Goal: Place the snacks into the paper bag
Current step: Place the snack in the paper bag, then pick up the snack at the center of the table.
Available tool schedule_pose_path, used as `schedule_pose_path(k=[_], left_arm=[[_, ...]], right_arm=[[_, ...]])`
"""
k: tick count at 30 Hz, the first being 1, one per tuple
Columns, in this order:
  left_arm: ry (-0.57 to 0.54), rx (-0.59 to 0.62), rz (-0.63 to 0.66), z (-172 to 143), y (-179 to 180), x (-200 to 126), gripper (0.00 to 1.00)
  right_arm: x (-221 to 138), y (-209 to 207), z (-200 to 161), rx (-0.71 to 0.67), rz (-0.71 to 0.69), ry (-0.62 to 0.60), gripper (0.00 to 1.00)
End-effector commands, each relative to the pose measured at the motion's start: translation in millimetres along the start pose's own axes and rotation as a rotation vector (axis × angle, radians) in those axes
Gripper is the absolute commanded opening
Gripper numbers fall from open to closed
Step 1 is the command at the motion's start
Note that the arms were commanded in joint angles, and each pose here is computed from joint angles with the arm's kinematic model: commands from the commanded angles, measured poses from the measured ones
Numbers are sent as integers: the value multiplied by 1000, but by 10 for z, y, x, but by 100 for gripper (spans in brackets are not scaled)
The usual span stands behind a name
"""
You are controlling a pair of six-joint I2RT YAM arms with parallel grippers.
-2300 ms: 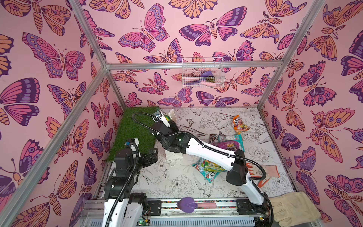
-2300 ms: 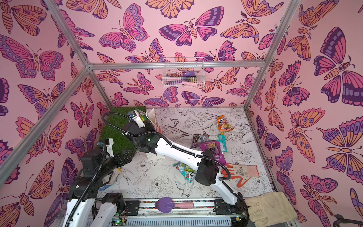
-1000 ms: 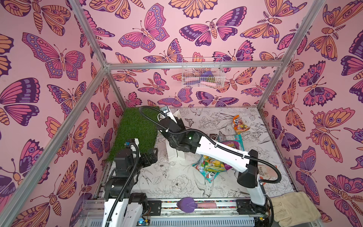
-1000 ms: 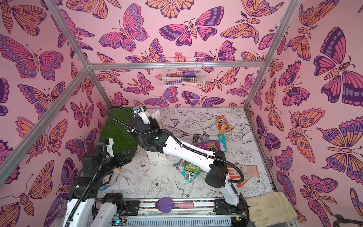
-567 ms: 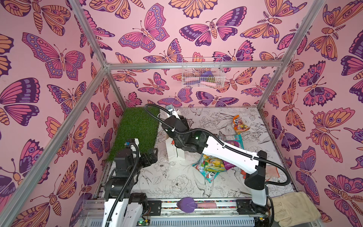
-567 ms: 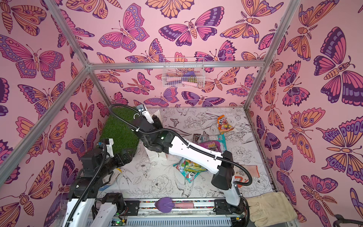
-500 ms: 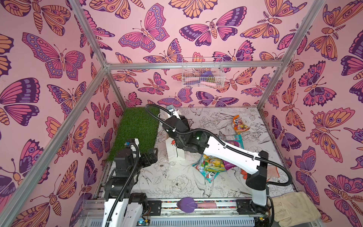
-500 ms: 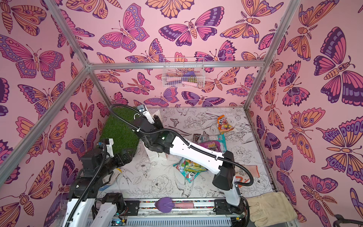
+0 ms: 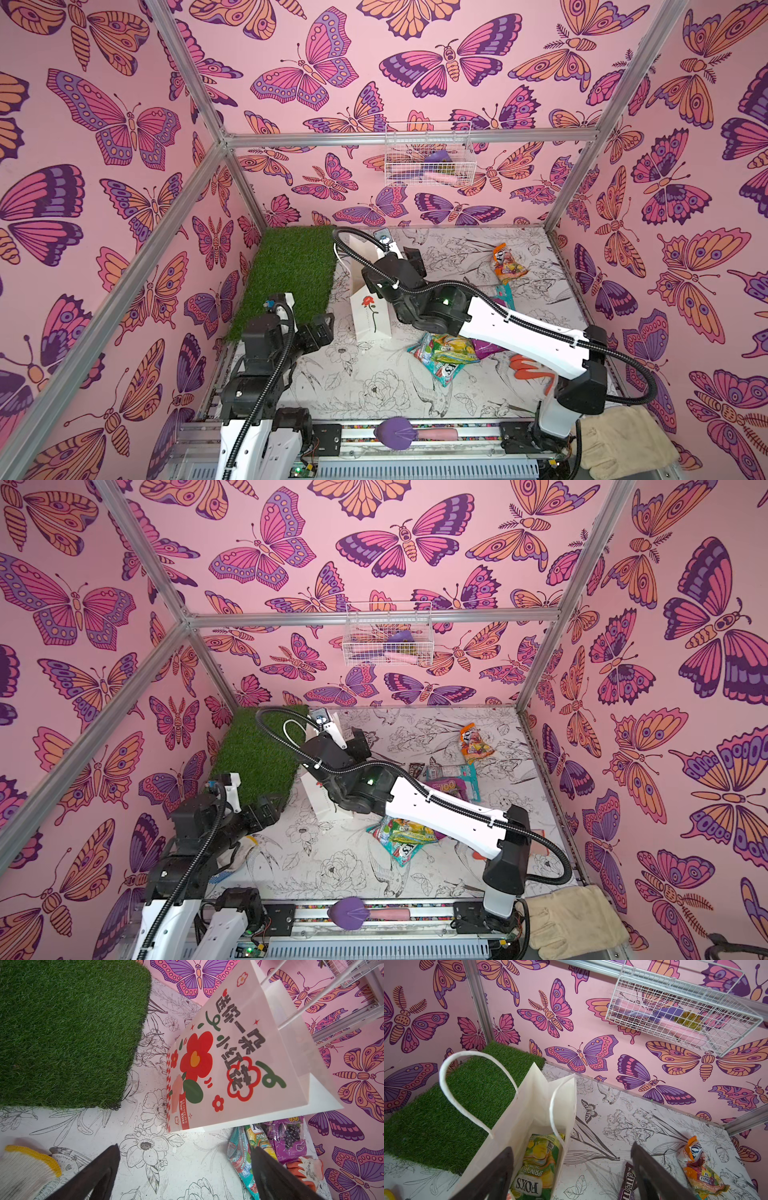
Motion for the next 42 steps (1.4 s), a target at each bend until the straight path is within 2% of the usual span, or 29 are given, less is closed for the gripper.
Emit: schedule_pose_path(k=[1, 19, 24, 42], left_arm=[[13, -4, 0, -29, 24, 32, 100], [24, -7, -3, -38, 19, 46, 100], [26, -7, -4, -36, 16, 53, 100], [49, -14, 3, -49, 30, 96, 100]], right_arm=[[-73, -154, 61, 44, -32, -29, 90], [-108, -550, -408, 73, -18, 116, 93], [-76, -634, -606, 64, -33, 182, 97], [32, -906, -1357, 102, -40, 441, 99]])
Point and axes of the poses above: each gripper's point midway between its finger pads, its own x axis out along the fingers, its own y axis along the line the jaws close on, z = x × y, the point moved 6 cm from there along -x, back along the fingers, and after that the axes turned 2 degrees about -x, right-handed, at the moved point
